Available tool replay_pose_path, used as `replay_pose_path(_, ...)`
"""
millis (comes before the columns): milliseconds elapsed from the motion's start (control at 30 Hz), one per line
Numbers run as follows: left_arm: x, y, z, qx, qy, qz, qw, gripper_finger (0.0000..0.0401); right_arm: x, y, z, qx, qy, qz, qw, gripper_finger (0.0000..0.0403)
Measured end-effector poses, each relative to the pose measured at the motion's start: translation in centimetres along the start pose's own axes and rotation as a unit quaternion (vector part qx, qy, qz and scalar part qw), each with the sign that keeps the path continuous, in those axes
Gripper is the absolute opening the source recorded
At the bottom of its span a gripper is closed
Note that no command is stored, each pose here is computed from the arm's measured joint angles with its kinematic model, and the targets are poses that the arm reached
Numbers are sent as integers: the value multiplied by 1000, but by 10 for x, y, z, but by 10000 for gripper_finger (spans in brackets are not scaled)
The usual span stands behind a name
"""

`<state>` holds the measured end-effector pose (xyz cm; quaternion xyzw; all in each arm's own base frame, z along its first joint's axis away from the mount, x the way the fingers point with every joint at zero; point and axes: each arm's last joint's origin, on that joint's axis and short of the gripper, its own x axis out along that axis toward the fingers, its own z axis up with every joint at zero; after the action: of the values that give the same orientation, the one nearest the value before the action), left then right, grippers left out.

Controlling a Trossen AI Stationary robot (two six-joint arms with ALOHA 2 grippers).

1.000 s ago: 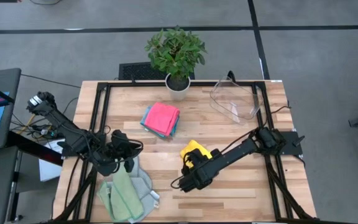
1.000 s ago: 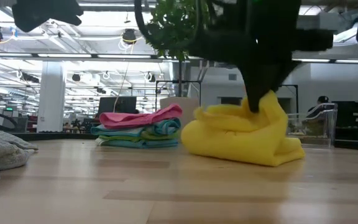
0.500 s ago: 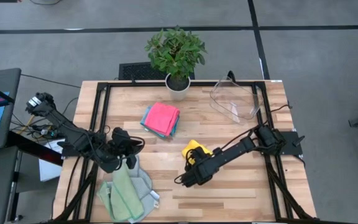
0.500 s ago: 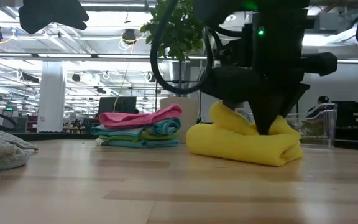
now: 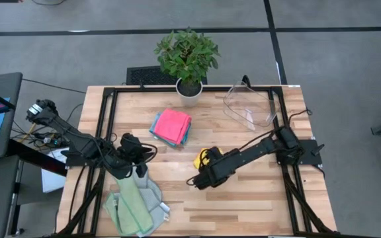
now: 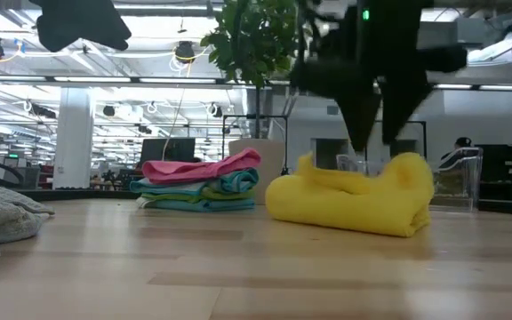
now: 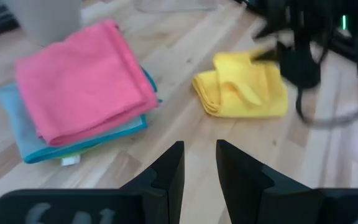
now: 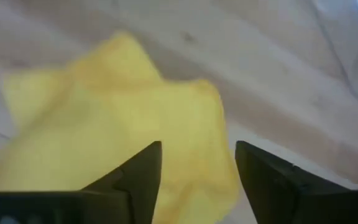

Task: Fold microfiber towels
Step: Fold the yellow microfiber towel

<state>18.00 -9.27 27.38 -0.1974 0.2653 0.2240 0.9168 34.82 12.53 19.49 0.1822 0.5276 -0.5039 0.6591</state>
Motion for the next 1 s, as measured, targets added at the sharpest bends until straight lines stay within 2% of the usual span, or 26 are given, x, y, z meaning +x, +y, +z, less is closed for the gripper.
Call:
replay_pose_path(200,6,-5,9,31,10,-47,998,84,-44,-45,19,20,-75,35,996,238)
replay_pose_path(300,10,-6,14,32,4,-58,998,84,-55,-59,21,-31,-114,82,990,234)
replay_pose_path(367,12,-7,16,38,0,-64,997,84,-63,-53,15,-102,-154,146,972,229)
replay_pose_path(467,14,-6,17,49,2,-62,997,84,-66,-38,-8,-198,-187,219,937,224)
replay_pose_path(533,14,-6,17,51,3,-62,997,84,-63,-27,-25,-244,-201,242,917,223)
replay_pose_path(600,14,-6,17,52,4,-61,997,84,-56,-13,-38,-274,-213,248,905,225)
replay_pose_path(733,14,-6,17,52,4,-61,997,84,-28,10,-54,-304,-194,219,907,229)
replay_pose_path(833,14,-6,17,52,5,-61,997,84,-11,22,-55,-306,-169,214,912,228)
replay_pose_path(1000,14,-6,16,50,8,-62,997,84,7,25,-48,-263,-143,186,936,227)
